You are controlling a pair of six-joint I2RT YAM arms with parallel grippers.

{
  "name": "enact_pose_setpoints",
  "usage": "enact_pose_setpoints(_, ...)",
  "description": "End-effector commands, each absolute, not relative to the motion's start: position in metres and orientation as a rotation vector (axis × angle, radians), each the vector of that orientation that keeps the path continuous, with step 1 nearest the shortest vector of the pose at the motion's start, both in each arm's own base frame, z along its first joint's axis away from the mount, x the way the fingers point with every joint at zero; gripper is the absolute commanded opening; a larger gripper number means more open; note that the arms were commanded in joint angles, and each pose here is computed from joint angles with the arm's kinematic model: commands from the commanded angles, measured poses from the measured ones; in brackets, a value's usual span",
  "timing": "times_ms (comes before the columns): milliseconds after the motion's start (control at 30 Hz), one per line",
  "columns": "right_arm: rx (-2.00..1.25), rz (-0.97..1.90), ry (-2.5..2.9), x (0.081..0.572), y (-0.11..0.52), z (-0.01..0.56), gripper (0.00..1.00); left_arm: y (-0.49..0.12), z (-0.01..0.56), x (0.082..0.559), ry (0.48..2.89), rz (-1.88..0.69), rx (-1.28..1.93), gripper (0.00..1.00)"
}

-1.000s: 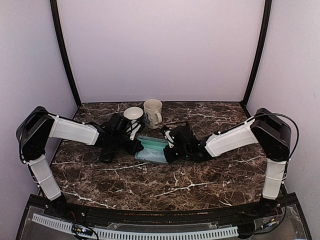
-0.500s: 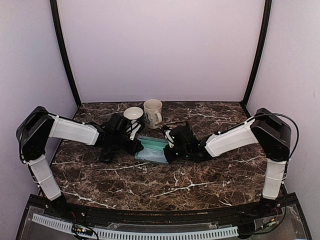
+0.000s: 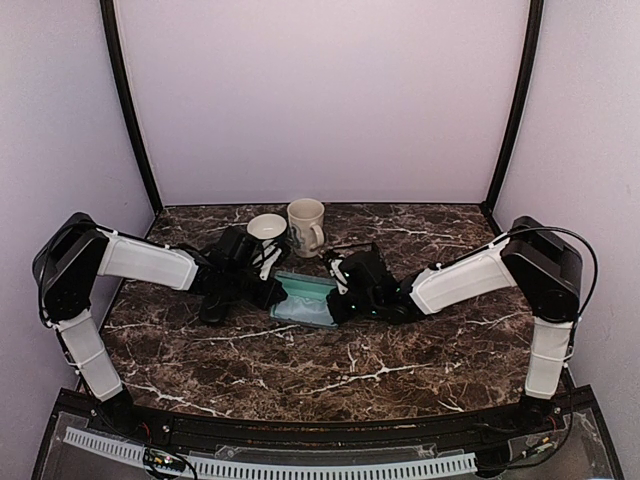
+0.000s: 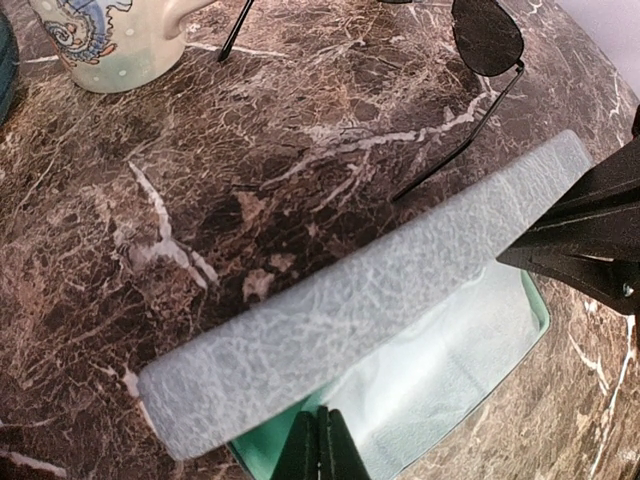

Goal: Organize the sunglasses
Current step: Place the folded cleaning cloth in the sunglasses case.

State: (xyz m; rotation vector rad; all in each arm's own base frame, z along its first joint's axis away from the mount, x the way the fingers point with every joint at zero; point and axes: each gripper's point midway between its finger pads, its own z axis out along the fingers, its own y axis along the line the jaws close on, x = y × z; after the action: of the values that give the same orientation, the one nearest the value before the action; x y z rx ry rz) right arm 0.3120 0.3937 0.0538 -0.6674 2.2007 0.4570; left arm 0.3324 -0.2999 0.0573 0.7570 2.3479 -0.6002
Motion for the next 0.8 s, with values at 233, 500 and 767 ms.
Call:
enact_pose_setpoints(233, -0.653, 0.483, 2.174, 0.31, 0.399, 0.061, 0.08, -0.301, 0.066, 0.336, 2.319, -0.617, 0.732, 0.0)
enact_pose_setpoints(500, -0.638, 0.481, 2.175, 0.31, 0.396, 0.065, 0.18, -0.297, 0.064, 0.333, 2.327, -0.608, 0.725, 0.05)
enact_pose_setpoints(767, -0.624, 0.486, 2.168, 0.308, 0.393, 0.071, 0.21, -0.294, 0.065, 0.332, 2.332, -0.603, 0.714, 0.14)
